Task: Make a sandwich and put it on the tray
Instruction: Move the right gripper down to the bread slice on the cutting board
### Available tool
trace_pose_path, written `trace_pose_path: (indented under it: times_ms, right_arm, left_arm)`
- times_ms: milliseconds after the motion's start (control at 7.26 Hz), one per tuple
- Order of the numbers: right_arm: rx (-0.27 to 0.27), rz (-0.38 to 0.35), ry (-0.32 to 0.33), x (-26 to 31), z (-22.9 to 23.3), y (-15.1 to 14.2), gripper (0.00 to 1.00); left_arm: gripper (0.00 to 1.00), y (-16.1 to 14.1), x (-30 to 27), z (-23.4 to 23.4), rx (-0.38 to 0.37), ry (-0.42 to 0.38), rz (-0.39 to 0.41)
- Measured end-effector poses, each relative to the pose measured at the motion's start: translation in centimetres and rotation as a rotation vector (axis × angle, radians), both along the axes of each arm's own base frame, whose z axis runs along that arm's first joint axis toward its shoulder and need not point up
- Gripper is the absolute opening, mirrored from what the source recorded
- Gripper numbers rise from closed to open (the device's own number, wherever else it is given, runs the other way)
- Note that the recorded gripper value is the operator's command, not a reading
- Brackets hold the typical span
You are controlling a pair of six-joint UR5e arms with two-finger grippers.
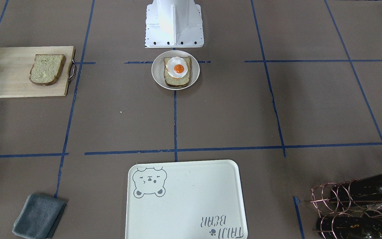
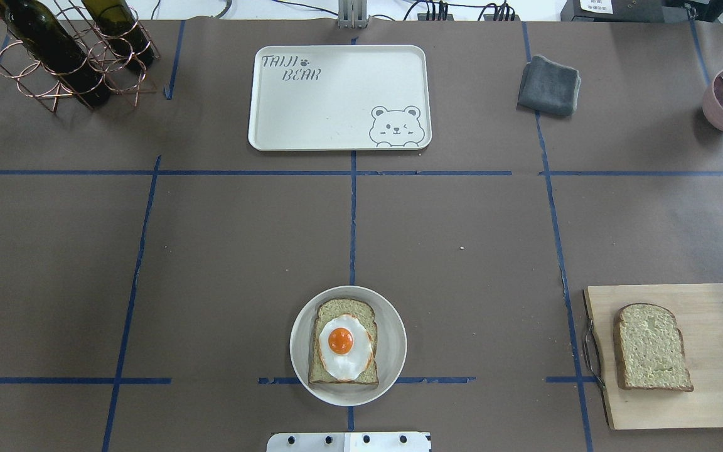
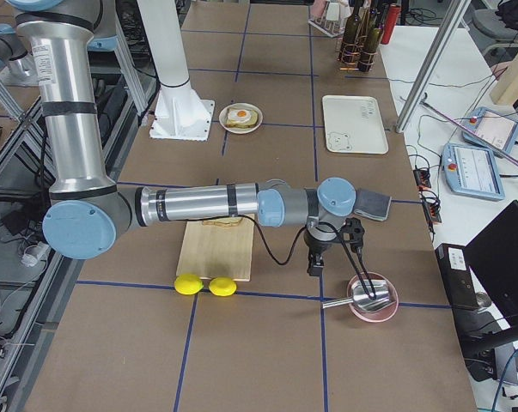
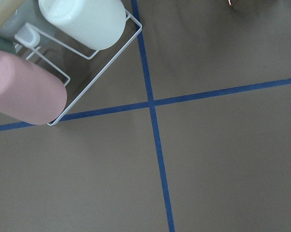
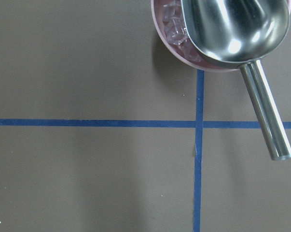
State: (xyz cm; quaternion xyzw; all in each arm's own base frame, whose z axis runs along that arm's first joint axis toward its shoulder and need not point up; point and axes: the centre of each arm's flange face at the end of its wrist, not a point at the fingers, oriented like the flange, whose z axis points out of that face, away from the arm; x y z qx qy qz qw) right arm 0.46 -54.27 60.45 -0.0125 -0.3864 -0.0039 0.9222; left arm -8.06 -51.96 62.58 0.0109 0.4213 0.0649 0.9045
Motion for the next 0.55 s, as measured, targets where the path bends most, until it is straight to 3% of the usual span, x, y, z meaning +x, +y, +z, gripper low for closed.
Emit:
trace_pose_path:
  times_ms: [413,551]
  right_arm:
    - [0.023,-0.005,-0.003,-0.3,-1.0,0.0,1.0]
    - [0.054,-0.014,-0.009,-0.9,-1.4,0.3,1.0]
  left_arm:
    - [1.0,0.4,0.1,-1.2,0.061,0.011,0.001]
    - [1.0,0.5,0.1,-1.1,0.071,0.01,0.005]
